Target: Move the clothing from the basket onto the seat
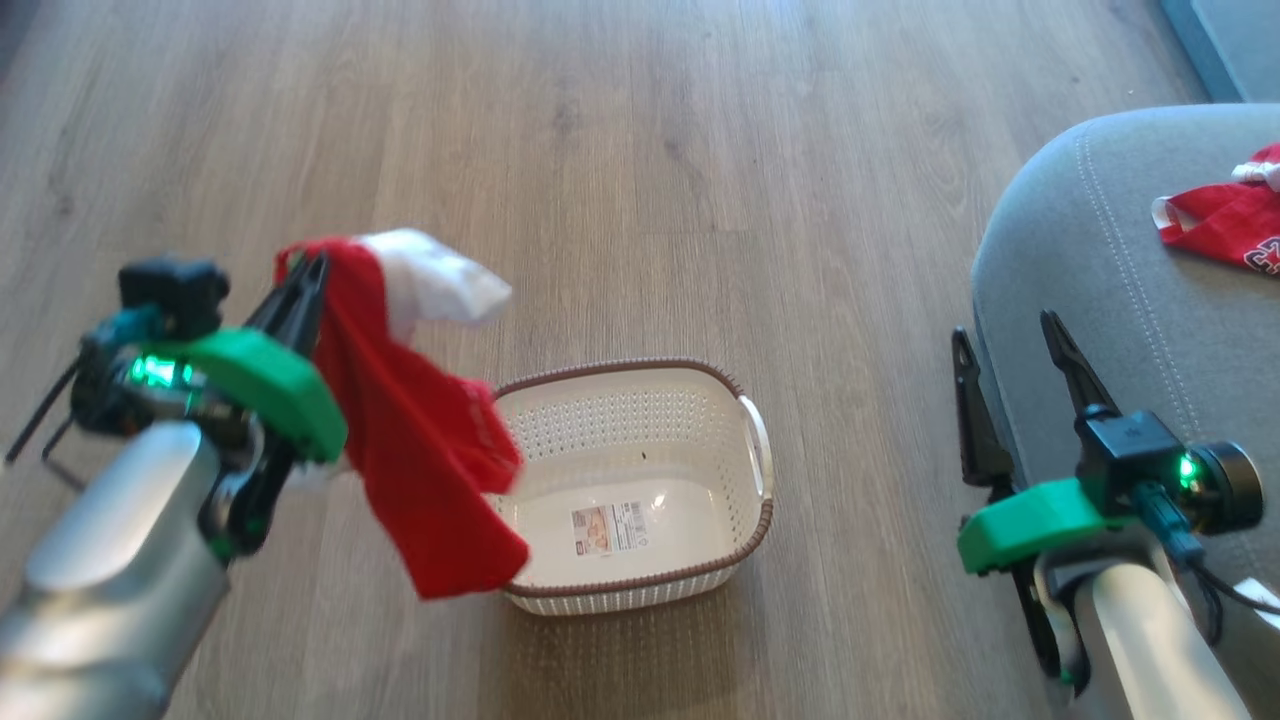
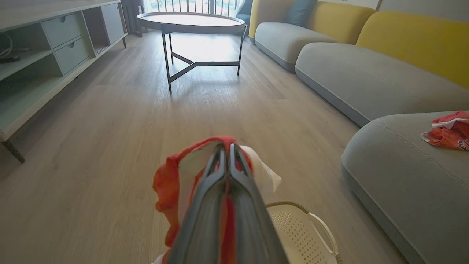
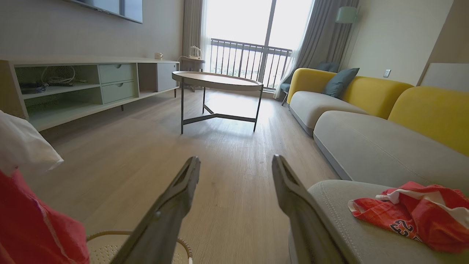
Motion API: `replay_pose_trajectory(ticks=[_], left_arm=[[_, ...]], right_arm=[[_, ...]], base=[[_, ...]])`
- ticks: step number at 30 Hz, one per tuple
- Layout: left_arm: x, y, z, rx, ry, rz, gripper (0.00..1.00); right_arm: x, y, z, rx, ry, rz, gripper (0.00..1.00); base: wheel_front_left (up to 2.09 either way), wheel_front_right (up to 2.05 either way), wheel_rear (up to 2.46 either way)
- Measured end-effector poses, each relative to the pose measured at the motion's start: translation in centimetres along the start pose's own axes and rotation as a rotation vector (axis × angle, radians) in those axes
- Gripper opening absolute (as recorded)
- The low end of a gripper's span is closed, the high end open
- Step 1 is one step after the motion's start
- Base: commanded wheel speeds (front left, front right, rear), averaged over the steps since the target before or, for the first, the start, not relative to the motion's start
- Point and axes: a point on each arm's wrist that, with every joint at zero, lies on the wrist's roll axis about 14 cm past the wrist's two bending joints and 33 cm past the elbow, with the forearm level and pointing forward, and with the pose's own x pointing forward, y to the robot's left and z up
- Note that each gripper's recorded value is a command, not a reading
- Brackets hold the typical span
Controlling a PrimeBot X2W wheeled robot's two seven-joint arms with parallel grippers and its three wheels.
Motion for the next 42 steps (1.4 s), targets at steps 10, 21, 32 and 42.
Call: replay_pose_trajectory(ticks=[10, 21, 32, 42], left_arm=[[-4.4, 3.1, -0.5, -0.088, -0.038, 0.127, 0.0], [-9.6, 4.9, -0.9, -0.087, -0.04, 0.223, 0.0], [-11.1, 5.4, 0.5, -0.088, -0.084, 0.261, 0.0], [-11.0, 5.6, 0.5, -0.089, -0.082, 0.263, 0.0]], right_arm=[[-0.5, -0.3, -0.1, 0.003, 0.002, -0.014, 1.0], [-0.9, -0.2, -0.3, 0.003, 0.01, -0.011, 1.0], [-1.0, 0.2, -0.4, 0.005, 0.013, 0.01, 1.0], [-1.0, 0.4, -0.5, 0.008, 0.019, 0.017, 1.0]], base=[[0.0, 0.0, 0.0], [0.0, 0.0, 0.0], [0.0, 0.0, 0.0], [0.0, 0.0, 0.0]])
